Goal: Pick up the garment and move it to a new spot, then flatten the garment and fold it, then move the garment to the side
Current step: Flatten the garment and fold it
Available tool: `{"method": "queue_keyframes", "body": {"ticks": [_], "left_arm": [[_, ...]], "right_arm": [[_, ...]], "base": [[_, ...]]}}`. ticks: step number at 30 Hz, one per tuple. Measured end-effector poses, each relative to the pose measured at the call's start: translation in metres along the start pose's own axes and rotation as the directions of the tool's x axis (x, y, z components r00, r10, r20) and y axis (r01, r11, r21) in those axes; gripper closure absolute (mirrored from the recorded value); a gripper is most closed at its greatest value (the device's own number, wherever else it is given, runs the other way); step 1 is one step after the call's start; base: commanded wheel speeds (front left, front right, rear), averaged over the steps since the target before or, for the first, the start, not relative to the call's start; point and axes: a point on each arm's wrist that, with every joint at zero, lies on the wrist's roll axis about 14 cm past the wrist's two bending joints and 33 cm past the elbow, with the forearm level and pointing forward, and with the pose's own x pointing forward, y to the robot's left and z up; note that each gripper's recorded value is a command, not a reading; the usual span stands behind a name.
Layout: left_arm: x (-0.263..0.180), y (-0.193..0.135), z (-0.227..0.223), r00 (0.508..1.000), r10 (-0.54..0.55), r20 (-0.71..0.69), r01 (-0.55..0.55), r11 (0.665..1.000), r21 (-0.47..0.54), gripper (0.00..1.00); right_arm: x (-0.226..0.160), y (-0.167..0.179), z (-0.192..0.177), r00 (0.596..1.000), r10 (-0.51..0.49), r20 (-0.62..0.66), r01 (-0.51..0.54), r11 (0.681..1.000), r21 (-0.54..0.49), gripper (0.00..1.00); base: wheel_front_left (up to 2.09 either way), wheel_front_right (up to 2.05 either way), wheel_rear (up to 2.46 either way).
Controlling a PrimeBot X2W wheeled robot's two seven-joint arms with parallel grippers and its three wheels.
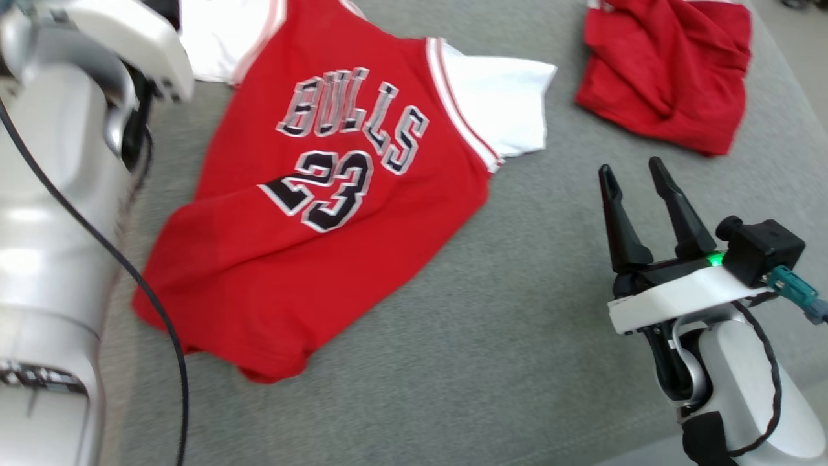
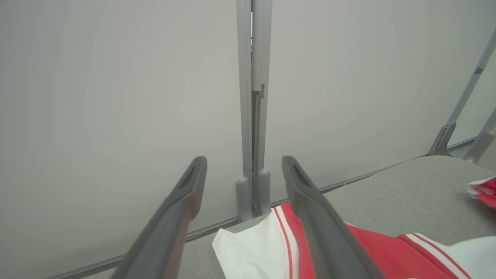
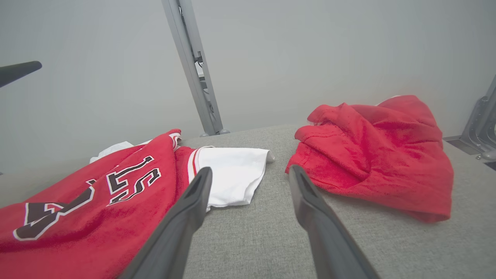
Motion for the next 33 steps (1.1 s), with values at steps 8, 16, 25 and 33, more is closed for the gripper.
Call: {"method": "queue_keyframes", "body": {"ticks": [8,16,25,33], "left_arm": [[-0.084,0.037,0.005,0.986,0.146,0.080,-0.140,0.987,-0.079,0.00],[-0.185,0.034,-0.017,0.962,0.258,0.094,-0.239,0.955,-0.174,0.00],[-0.248,0.021,-0.045,0.944,0.329,0.027,-0.315,0.923,-0.220,0.00],[-0.270,0.009,-0.037,0.939,0.339,0.057,-0.323,0.927,-0.191,0.00]], "right_arm": [[0.005,0.025,0.016,0.996,0.083,0.046,-0.082,0.997,-0.012,0.00],[0.008,0.054,0.029,0.984,0.166,0.067,-0.166,0.986,-0.018,0.00],[0.003,0.075,0.035,0.974,0.218,0.067,-0.217,0.976,-0.019,0.00],[-0.005,0.081,0.036,0.970,0.232,0.064,-0.231,0.973,-0.028,0.00]], "base": [[0.00,0.00,0.00],[0.00,0.00,0.00],[0.00,0.00,0.00],[0.00,0.00,0.00]]}}
